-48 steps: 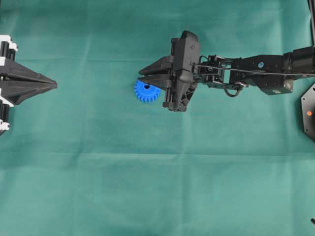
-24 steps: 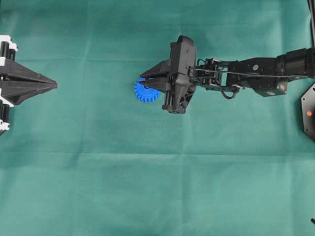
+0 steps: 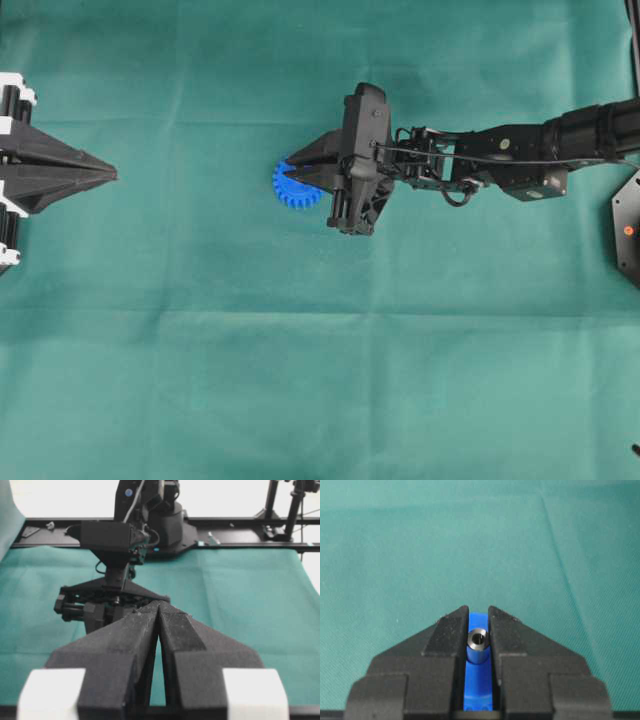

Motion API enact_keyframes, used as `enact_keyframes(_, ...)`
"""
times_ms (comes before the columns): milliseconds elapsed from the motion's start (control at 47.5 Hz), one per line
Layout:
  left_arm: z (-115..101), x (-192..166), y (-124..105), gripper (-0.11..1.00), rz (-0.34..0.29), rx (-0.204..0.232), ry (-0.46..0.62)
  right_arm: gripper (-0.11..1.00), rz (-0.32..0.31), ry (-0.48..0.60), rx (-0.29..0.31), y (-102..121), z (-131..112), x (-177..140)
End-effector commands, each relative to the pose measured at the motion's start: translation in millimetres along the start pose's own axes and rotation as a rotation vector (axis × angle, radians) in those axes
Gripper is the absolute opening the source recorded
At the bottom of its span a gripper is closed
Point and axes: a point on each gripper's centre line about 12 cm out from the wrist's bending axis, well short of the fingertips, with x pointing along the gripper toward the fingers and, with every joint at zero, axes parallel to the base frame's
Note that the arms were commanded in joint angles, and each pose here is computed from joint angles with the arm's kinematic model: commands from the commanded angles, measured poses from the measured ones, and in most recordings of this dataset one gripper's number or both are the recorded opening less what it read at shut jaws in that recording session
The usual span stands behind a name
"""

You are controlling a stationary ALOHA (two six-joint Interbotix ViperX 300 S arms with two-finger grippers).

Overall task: Insert the shaft placed at a random location into the center hole of the small gear at another random location.
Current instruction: 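Align the shaft over the gear's center hole and lower it in, then open the right gripper to release the shaft in the gear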

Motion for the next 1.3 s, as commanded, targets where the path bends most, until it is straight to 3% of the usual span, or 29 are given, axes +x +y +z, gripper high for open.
enact_keyframes(0, 6, 2, 0, 0.00, -0.002, 0.005, -0.014, 0.12, -0.003, -0.046, 0.013, 0, 13, 1)
enact_keyframes(694, 5, 2, 0, 0.00, -0.002, 0.006, -0.011, 0.13, -0.003, -0.050, 0.014, 0, 11, 5)
enact_keyframes(757, 5, 2, 0, 0.00, -0.002, 0.006, -0.012, 0.23, -0.002, -0.055, 0.013, 0, 13, 6)
enact_keyframes(988, 5, 2, 0, 0.00, -0.002, 0.006, -0.008, 0.87, -0.002, -0.066, 0.013, 0, 17, 7)
enact_keyframes(1157, 5, 2, 0, 0.00, -0.002, 0.005, -0.011, 0.78, 0.001, -0.075, 0.011, 1, 24, 3)
enact_keyframes(1283, 5, 2, 0, 0.00, -0.002, 0.003, -0.009, 0.79, 0.003, -0.090, 0.014, 1, 39, -8)
